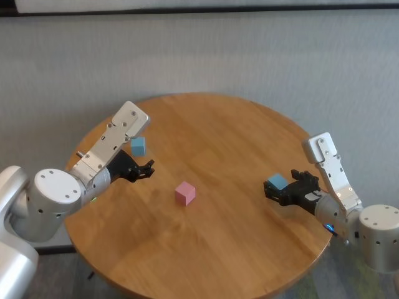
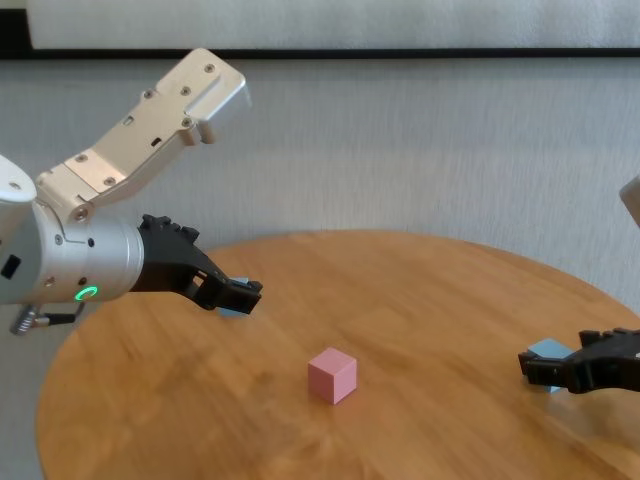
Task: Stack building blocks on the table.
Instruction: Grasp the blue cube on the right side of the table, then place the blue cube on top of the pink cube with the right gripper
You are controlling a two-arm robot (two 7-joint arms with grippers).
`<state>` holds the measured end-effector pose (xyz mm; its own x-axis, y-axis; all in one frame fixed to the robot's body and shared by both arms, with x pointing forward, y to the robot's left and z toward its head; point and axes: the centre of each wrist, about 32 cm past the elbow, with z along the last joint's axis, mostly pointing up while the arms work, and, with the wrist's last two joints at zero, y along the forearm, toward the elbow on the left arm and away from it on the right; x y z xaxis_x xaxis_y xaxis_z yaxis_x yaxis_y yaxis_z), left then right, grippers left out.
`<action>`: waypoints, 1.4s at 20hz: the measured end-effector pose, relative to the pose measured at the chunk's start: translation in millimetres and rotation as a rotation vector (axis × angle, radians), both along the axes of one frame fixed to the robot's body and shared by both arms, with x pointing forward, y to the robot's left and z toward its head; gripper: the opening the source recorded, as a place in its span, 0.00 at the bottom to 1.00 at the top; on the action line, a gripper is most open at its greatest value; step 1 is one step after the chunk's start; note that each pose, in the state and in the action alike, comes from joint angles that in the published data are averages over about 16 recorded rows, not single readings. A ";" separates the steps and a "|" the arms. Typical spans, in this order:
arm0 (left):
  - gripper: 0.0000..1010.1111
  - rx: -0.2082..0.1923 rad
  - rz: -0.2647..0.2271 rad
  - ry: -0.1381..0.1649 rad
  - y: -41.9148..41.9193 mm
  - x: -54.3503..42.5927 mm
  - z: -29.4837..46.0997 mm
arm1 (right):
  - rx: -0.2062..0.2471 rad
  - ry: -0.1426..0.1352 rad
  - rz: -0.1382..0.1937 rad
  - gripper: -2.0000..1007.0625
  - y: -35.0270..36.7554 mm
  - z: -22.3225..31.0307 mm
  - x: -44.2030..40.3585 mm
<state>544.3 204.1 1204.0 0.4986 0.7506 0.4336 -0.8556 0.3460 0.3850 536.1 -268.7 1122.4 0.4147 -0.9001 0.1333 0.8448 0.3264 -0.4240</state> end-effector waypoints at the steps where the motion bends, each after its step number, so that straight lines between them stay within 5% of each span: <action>1: 0.99 0.000 0.000 0.000 0.0 0.0 0.0 | 0.001 0.002 0.000 0.82 -0.1 -0.1 0.1; 15: 0.99 0.000 0.000 0.000 0.0 0.0 0.0 | 0.000 0.012 0.023 0.41 1.3 2.1 -2.3; 21: 0.99 0.000 0.000 0.000 0.0 0.0 0.0 | 0.021 -0.024 0.076 0.36 10.0 13.8 -10.6; 28: 0.99 0.000 0.000 0.000 0.0 0.0 0.0 | 0.057 -0.066 0.201 0.36 32.3 31.9 -26.6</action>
